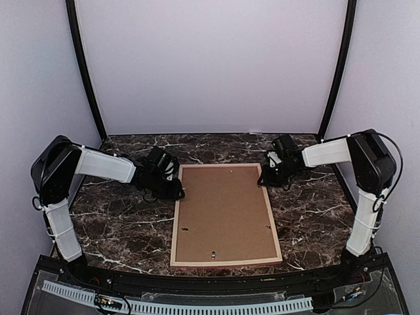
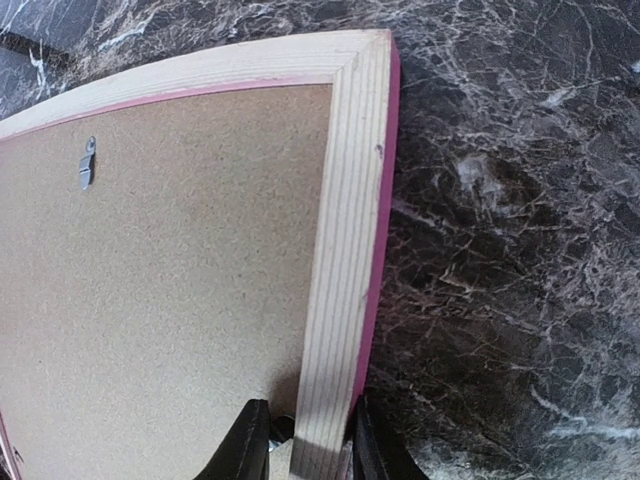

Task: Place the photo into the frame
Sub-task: Press the fastener onto the backboard.

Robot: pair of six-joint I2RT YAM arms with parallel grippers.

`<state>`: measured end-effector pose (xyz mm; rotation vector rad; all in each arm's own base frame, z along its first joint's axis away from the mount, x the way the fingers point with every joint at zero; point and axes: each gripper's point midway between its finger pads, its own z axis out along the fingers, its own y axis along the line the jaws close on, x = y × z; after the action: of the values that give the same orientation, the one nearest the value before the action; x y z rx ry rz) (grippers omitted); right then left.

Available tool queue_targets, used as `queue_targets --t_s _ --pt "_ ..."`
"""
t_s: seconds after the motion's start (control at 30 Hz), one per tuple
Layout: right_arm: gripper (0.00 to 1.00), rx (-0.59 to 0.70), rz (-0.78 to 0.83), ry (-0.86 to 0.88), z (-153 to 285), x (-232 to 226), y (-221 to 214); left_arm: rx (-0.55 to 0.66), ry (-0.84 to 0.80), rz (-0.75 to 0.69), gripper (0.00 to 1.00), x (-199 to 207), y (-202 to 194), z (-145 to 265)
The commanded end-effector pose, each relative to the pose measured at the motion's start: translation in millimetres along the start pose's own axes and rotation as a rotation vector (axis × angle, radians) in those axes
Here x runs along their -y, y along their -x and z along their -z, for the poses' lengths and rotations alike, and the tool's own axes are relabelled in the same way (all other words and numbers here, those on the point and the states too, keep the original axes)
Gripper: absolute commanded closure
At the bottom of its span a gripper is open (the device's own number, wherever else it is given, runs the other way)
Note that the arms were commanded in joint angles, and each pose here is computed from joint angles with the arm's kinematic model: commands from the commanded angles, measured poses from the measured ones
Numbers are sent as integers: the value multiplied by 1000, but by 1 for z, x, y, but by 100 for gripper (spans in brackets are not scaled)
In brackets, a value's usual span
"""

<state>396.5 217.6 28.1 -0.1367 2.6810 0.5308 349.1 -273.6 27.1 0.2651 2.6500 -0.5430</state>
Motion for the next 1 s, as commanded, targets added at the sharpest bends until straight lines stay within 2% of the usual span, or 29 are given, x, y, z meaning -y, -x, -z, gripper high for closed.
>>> queue_targets --t_s 0.0,0.13,0.57,0.97 --pt "76 -112 -26 10 -23 14 -32 -52 12 -8 66 -1 -18 -1" --pt "76 -135 -22 -5 -27 18 -36 -51 13 -9 66 0 -18 -1" --pt "66 -166 19 -84 -27 27 -33 -51 15 -11 65 2 -17 -2" --pt "76 -198 58 -105 -29 31 -38 -53 22 -18 64 2 -16 -3"
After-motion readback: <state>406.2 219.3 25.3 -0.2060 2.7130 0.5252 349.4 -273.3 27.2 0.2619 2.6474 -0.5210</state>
